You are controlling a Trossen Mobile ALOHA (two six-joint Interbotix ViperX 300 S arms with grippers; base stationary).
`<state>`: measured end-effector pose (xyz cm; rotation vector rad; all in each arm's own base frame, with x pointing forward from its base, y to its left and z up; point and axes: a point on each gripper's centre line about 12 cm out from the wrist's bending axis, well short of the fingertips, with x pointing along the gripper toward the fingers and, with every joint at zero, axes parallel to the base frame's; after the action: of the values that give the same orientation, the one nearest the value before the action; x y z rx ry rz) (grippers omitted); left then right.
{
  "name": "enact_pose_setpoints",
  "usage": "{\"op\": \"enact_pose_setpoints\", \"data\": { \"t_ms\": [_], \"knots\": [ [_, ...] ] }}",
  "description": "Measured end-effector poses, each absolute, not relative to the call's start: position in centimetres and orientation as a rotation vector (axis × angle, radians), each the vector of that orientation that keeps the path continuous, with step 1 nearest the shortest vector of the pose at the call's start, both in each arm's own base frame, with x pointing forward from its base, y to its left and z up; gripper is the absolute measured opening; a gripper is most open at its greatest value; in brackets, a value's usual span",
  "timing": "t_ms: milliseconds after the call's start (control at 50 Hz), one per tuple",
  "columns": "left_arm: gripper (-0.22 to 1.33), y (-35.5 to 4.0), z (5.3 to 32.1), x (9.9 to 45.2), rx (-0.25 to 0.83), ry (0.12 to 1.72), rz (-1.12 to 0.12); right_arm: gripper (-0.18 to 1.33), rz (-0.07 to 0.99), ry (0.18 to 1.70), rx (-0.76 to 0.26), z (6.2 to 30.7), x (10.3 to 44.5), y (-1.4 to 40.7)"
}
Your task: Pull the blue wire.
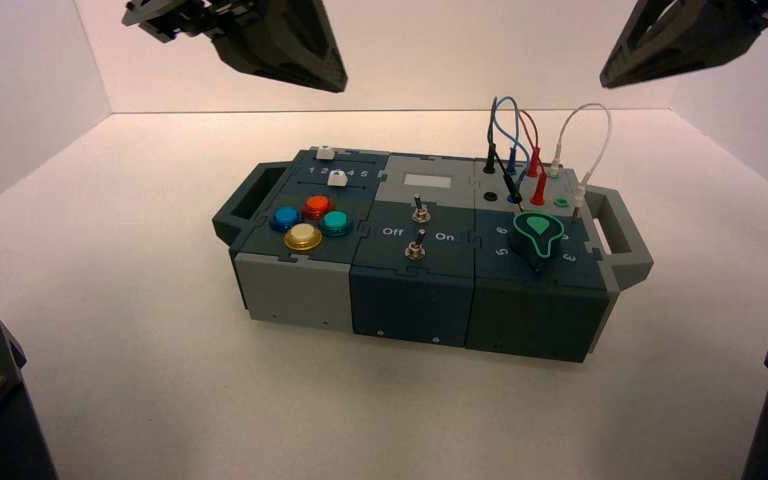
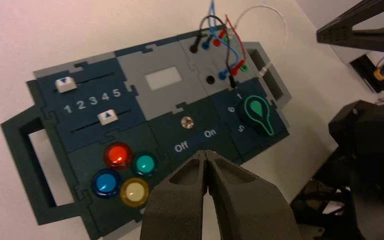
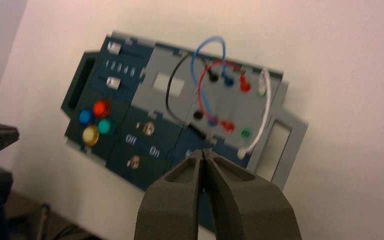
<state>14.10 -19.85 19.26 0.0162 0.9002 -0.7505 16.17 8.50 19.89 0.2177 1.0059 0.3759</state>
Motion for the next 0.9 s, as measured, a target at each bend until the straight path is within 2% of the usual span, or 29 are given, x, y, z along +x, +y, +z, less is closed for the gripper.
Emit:
{"op": "enact_pose_setpoints", "data": {
  "t_ms": [460, 600, 640, 660, 780, 900],
  "knots": [
    [-0.16, -21.5, 18.7, 12.8, 0.053, 0.942, -0.805, -0.12, 0.393, 1.109, 0.312, 18.0, 14.7, 9.0],
    [-0.16, -21.5, 18.6, 12.8, 0.055, 0.946, -0.803, 0.19, 0.409, 1.131, 0.333, 17.6, 14.3, 9.4],
    [-0.16, -21.6, 18.6, 12.9, 0.054, 0.945, -0.803, 0.23, 0.410, 1.131, 0.333, 17.6, 14.3, 9.4],
    [-0.16, -21.6, 18.5, 12.9, 0.055, 0.946, -0.802, 0.38, 0.417, 1.132, 0.336, 17.5, 14.2, 9.6],
    [-0.16, -21.7, 18.5, 12.9, 0.053, 0.942, -0.804, 0.38, 0.446, 1.126, 0.331, 17.4, 14.0, 10.2],
    [-0.16, -21.9, 18.0, 13.1, 0.063, 0.950, -0.801, 0.38, 0.423, 1.194, 0.302, 16.0, 15.2, 10.9]
  ]
}}
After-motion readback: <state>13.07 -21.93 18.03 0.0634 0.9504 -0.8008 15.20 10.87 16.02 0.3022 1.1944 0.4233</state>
